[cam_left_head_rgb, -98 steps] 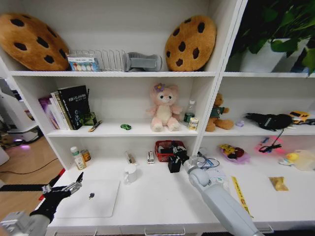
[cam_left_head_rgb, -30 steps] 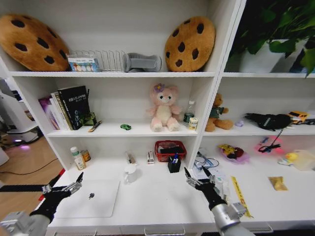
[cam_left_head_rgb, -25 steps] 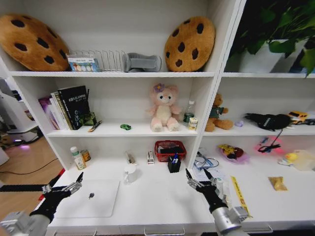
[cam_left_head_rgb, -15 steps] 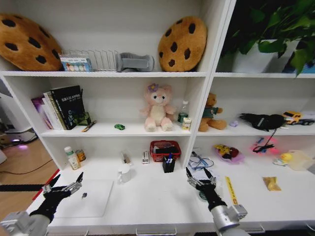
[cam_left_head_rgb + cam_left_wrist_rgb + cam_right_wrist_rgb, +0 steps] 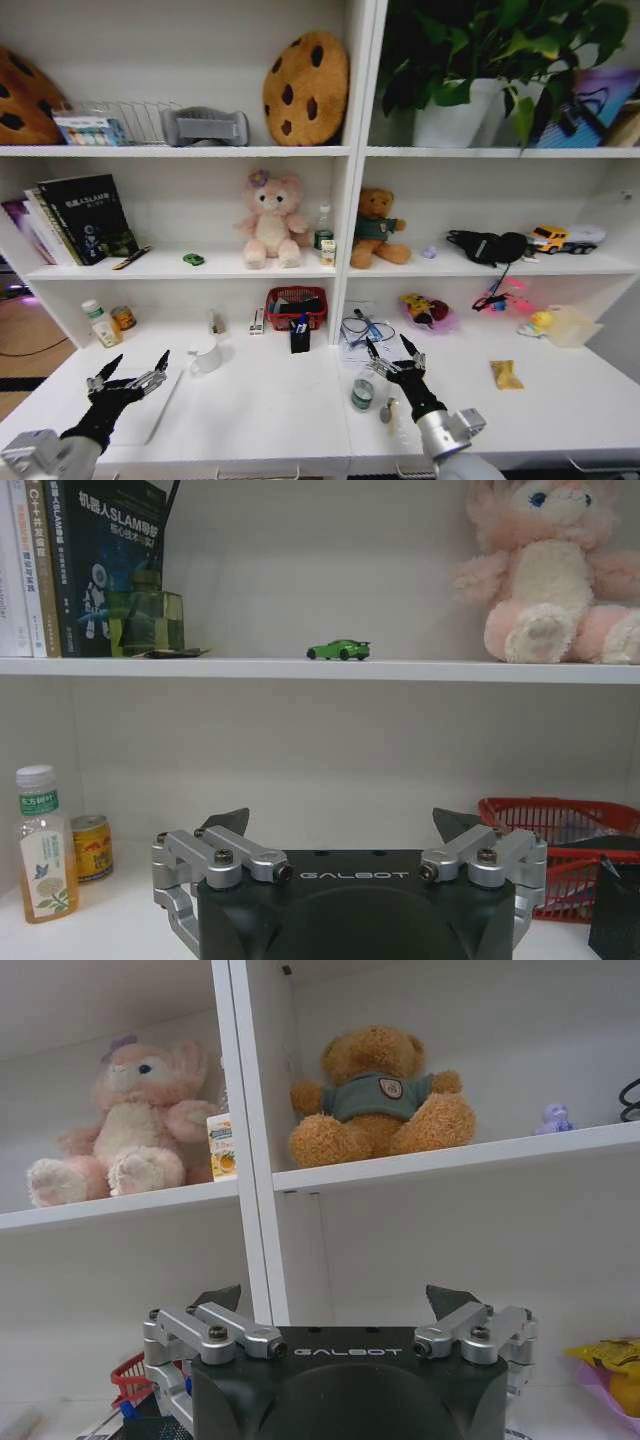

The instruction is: Organize the objects on the table.

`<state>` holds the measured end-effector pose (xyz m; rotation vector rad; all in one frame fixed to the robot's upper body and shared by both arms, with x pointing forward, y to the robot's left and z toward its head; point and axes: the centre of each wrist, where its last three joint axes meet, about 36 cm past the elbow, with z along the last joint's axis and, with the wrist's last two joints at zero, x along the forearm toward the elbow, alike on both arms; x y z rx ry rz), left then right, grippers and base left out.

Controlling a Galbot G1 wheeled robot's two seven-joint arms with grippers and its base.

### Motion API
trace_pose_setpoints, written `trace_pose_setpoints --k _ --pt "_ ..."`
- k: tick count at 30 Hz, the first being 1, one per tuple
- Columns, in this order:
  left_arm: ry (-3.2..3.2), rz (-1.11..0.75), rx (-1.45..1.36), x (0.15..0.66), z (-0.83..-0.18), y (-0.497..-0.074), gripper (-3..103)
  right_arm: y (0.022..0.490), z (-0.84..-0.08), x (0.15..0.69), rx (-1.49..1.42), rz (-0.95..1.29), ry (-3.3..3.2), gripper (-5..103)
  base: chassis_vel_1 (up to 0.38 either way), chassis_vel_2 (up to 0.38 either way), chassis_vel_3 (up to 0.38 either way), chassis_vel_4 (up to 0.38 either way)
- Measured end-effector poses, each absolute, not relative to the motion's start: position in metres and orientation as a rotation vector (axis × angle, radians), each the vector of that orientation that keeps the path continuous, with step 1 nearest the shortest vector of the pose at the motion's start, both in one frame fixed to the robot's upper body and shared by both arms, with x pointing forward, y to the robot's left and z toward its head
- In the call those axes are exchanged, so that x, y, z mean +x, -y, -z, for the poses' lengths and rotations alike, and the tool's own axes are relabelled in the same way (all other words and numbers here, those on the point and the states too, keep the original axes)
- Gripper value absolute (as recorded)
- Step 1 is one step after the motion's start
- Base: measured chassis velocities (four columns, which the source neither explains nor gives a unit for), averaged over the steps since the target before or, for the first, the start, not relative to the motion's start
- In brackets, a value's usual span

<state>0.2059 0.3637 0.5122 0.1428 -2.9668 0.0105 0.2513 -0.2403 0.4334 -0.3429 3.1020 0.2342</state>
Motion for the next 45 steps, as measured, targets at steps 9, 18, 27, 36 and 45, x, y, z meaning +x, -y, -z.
trace_pose_setpoints --k 9,18,27,36,45 --pt "2.967 -0.01 0.143 0.206 -0.512 -0.364 100 0.23 -0.422 0.227 -0.396 -0.129 -3.14 100 0.018 0.02 -0.016 -0.014" --pt "2.967 -0.01 0.143 0.206 -0.512 -0.364 100 0.234 -0.401 0.241 -0.431 -0.077 -3.175 100 0.0 0.0 0.0 0.0" --pt "2.967 -0.01 0.143 0.206 -0.512 -0.364 100 0.236 -0.386 0.252 -0.524 -0.062 -3.227 100 0.0 0.0 0.0 0.0" --pt "2.967 -0.01 0.143 0.206 -0.512 -0.364 100 0.236 -0.377 0.254 -0.544 -0.024 -3.244 94 0.0 0.0 0.0 0.0" --pt "2.967 -0.01 0.143 0.206 -0.512 -0.364 100 0.232 -0.373 0.251 -0.571 -0.021 -3.254 62 0.0 0.0 0.0 0.0"
